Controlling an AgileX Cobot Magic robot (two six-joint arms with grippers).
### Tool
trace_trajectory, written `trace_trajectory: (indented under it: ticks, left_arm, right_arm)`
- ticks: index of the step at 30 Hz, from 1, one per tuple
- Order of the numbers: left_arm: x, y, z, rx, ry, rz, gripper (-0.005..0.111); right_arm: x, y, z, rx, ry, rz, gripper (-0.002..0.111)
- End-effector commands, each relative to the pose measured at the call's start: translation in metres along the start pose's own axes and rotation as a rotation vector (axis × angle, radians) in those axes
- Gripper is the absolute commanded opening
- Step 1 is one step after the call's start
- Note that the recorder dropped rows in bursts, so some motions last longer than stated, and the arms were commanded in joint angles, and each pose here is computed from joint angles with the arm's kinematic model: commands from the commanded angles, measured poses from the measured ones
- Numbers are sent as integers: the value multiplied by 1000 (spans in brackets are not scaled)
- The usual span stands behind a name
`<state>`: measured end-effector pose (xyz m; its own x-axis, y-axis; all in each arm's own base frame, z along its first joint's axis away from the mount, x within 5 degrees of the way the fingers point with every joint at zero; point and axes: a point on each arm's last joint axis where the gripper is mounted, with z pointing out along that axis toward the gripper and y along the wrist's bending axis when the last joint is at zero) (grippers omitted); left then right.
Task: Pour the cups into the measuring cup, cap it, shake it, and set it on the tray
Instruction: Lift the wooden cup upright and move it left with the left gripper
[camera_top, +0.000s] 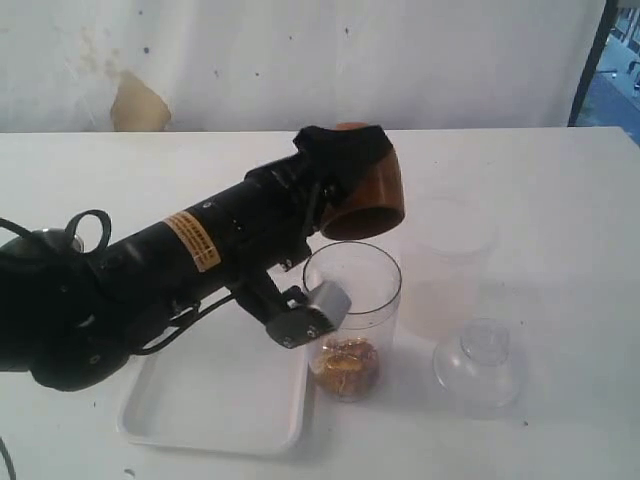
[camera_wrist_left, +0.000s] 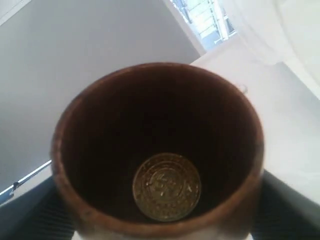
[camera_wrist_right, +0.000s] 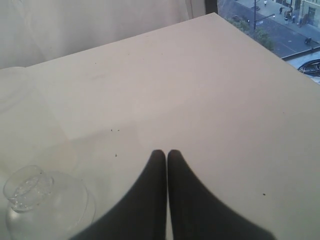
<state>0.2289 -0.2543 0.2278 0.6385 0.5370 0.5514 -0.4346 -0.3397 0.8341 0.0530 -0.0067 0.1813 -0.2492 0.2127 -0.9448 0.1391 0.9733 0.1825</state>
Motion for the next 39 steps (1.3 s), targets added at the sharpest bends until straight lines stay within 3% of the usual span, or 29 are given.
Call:
trace_trajectory:
  ticks: [1,4,7,9,11,13,17,21,30,39]
  left_arm:
    - [16,14,-2,-159,177,-195,0]
    - [29,20,-7,-306,263,-613,0]
    - [47,15,-7,-349,401,-978,0]
    - [59,5,2,-265,476,-1233,0]
    - [67,-6,15,-61,452,-1426,0]
    - [80,-14,25,75,433,-1579,0]
    - [116,-22,32,81,538,-1943,0]
    - [142,-32,26,69,628,-2055,0]
    - [169,-72,-3,181,819,-2080,0]
    - [190,-80,-15,61,884,-2111,0]
  right_arm:
    - [0,0,0,-7,-12,4,0]
    - [0,0,0,-7,-12,4,0]
    - [0,0,0,-7,-12,4,0]
    - [0,0,0,-7,-12,4,0]
    - [0,0,0,-7,-12,4,0]
    - [0,0,0,-7,-12,4,0]
    - [0,0,0,-7,-12,4,0]
    - [0,0,0,-7,-12,4,0]
    - [0,0,0,-7,-12,4,0]
    - [0,0,0,-7,-12,4,0]
